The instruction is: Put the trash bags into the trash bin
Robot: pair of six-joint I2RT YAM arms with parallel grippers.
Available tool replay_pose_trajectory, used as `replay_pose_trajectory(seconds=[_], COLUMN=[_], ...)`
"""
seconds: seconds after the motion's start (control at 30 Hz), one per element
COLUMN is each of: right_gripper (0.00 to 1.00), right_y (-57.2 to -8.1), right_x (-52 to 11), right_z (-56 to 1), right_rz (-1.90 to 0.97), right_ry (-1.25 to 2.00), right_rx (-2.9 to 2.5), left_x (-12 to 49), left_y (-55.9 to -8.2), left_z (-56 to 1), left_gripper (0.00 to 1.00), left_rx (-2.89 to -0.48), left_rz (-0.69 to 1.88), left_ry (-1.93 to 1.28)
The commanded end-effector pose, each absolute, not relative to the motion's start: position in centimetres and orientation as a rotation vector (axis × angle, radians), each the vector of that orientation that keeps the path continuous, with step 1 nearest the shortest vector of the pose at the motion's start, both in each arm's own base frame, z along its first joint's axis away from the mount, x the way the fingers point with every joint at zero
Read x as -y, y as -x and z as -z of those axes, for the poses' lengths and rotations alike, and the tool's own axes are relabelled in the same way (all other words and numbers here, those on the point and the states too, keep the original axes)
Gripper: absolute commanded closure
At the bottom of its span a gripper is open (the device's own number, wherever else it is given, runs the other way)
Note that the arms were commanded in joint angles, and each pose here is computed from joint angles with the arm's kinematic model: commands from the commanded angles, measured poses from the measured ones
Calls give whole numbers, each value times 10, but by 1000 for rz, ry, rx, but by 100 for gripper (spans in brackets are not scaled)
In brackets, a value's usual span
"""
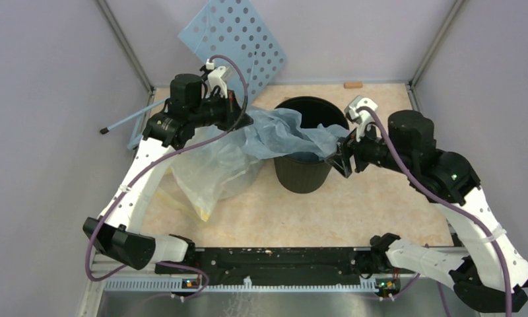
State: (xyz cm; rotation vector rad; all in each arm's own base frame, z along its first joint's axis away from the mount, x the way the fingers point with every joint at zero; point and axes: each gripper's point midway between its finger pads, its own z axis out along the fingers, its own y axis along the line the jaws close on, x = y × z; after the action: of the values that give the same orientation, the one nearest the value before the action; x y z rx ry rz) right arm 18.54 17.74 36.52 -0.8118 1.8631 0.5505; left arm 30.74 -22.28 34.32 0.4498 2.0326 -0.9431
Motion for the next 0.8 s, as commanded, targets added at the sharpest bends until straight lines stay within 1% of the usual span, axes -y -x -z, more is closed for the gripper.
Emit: replay_pose_trajectory(seconds=[0.0, 0.1, 0.13, 0.3, 0.33, 0.37, 0.4, 0.47, 0.5, 0.57, 0.67, 0.77], right_gripper=[37, 38, 43, 89, 94, 98, 100, 100, 100, 100, 100, 100], right_y=[-191, -202, -206, -214, -215, -215, -214, -210, -207, -202, -206, -216], right_x=[-189, -193, -192, -196, -197, -199, -201, -212, -219, -234, -248, -255], right_z=[-355, -347, -347, -362, -366, -371, -379, -397, -406, -423, -435, -439], right_rz=[-590, -573, -558, -581, -592, -608, -636, -737, -804, -932, -1053, -1103], right_ry=[801, 768, 755, 671, 659, 646, 627, 584, 567, 546, 470, 387], right_rx=[-1866, -1878, -1878, -1852, -1845, -1835, -1823, -1788, -1762, -1702, -1654, -1631], left_x=[226, 226, 225, 226, 226, 226, 227, 225, 225, 221, 210, 200], left_y=[-305, -305, -305, -307, -307, -307, -307, -308, -308, -302, -295, -282], left_z=[-357, -354, -354, -353, -353, -354, -356, -364, -366, -376, -380, -384], left_gripper=[97, 97, 97, 95, 94, 90, 82, 53, 43, 27, 8, 2], left_rx=[-1969, -1976, -1975, -1976, -1975, -1971, -1968, -1956, -1951, -1922, -1895, -1890], left_rz=[979, 979, 979, 975, 975, 979, 983, 988, 994, 1000, 982, 973], left_ry=[-466, -464, -464, -469, -470, -471, -468, -435, -415, -363, -277, -203])
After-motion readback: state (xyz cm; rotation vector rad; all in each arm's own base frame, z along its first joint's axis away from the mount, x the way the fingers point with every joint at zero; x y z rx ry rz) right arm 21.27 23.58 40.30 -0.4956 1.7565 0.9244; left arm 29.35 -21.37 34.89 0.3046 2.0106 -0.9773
